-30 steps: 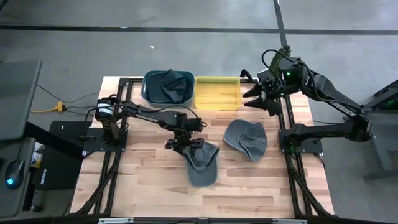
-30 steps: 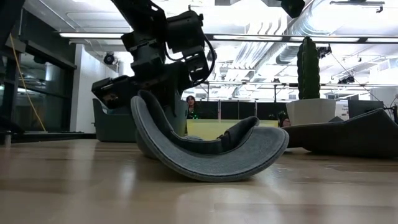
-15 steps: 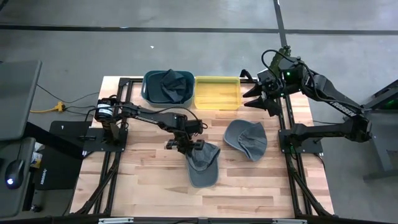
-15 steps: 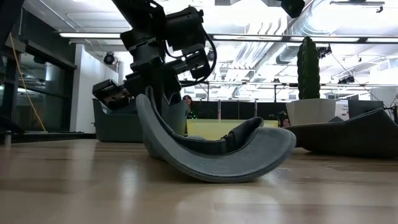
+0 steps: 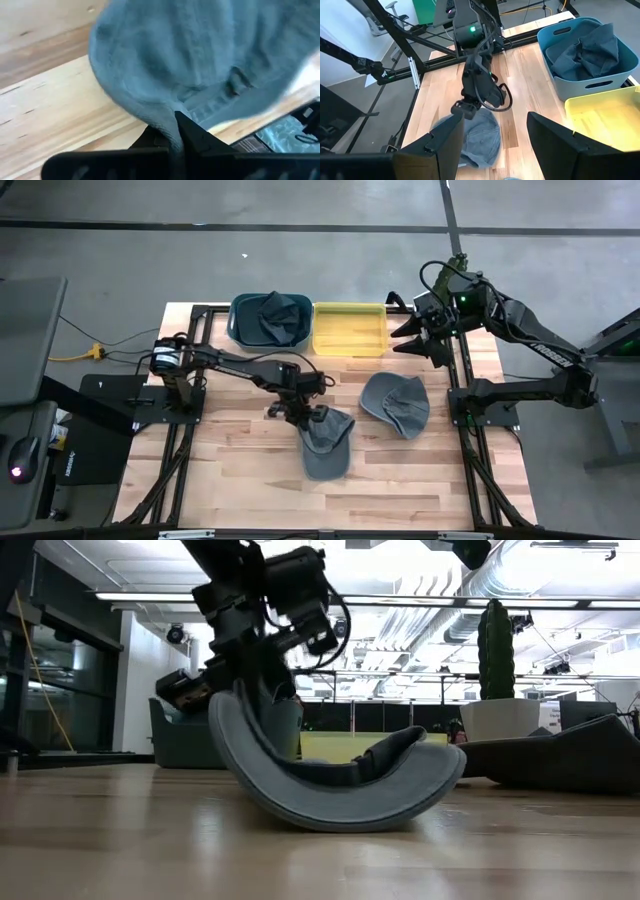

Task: Pick & Place hat
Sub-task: Put the left gray cap into the yellow bin

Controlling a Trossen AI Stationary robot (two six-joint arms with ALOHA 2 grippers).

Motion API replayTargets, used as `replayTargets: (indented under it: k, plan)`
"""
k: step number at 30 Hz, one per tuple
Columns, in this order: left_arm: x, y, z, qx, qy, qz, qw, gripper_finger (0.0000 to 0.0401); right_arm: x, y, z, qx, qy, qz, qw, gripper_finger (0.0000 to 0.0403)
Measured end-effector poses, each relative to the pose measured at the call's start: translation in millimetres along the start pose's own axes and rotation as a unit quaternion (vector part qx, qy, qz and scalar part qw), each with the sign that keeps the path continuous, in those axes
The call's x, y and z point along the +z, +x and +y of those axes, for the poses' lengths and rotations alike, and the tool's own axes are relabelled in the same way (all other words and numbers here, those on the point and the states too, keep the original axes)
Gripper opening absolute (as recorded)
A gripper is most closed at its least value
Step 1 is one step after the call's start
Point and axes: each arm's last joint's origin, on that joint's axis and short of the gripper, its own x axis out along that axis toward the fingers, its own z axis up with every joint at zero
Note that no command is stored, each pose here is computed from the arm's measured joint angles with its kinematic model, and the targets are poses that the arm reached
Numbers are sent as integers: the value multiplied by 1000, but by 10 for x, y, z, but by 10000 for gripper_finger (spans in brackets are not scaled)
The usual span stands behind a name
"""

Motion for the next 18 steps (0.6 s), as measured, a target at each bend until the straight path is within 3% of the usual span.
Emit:
replayTargets:
  k: [9, 18]
  plan:
    - [-61, -275, -263, -9, 69, -47, 996, 0, 0, 0, -1, 0, 1, 0, 1000, 211]
    - [-188, -667, -495, 46, 158, -77, 983, 0, 4, -1, 3, 4, -13, -2, 1000, 211]
